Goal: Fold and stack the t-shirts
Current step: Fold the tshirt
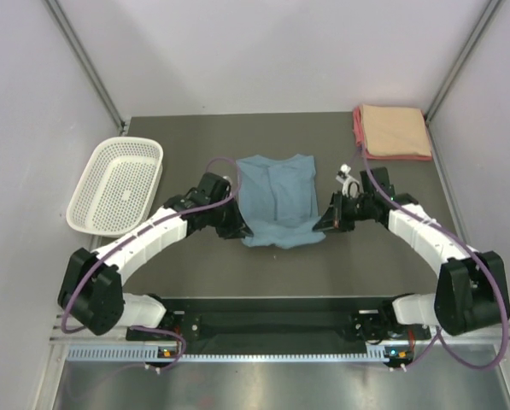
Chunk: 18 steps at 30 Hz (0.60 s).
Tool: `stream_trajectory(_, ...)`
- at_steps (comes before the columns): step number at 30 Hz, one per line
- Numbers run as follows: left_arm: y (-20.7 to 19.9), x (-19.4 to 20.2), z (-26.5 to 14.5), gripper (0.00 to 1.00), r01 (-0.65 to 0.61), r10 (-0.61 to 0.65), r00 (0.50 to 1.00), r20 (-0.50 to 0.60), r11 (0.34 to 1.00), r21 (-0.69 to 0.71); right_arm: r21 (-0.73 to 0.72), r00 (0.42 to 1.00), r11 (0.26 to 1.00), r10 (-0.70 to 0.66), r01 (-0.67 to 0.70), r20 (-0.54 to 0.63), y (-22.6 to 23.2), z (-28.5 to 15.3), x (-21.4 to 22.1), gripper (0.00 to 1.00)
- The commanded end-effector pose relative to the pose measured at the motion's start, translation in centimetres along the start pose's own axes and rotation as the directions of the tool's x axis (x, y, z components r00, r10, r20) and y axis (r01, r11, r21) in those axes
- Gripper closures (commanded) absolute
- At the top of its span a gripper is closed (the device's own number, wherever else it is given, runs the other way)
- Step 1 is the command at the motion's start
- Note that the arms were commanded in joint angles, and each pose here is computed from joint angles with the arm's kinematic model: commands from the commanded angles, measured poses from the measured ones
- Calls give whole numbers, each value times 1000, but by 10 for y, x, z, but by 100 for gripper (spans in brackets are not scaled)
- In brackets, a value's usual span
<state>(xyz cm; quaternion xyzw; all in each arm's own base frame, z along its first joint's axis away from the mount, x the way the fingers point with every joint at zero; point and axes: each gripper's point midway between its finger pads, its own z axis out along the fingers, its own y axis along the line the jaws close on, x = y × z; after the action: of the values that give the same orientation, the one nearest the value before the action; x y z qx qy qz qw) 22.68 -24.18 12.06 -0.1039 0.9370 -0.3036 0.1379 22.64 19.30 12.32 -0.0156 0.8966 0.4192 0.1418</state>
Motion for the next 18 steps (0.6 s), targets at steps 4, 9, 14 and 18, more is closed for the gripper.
stream_trajectory(4,-10,-81,-4,100,-2,1,995,102,1000,16,1,997,1000,-30,30,66,10,3,-84,100)
stream_trajectory(9,-8,-123,16,100,22,-23,998,62,1000,20,-22,996,999,-34,36,83,15,13,-134,100)
stream_trajectory(14,-14,-163,35,100,24,-27,998,64,999,39,-40,996,999,-18,22,84,11,31,-172,100)
stream_trajectory(18,-14,-183,47,100,29,-33,997,63,998,50,-53,996,999,9,-4,91,5,40,-195,100)
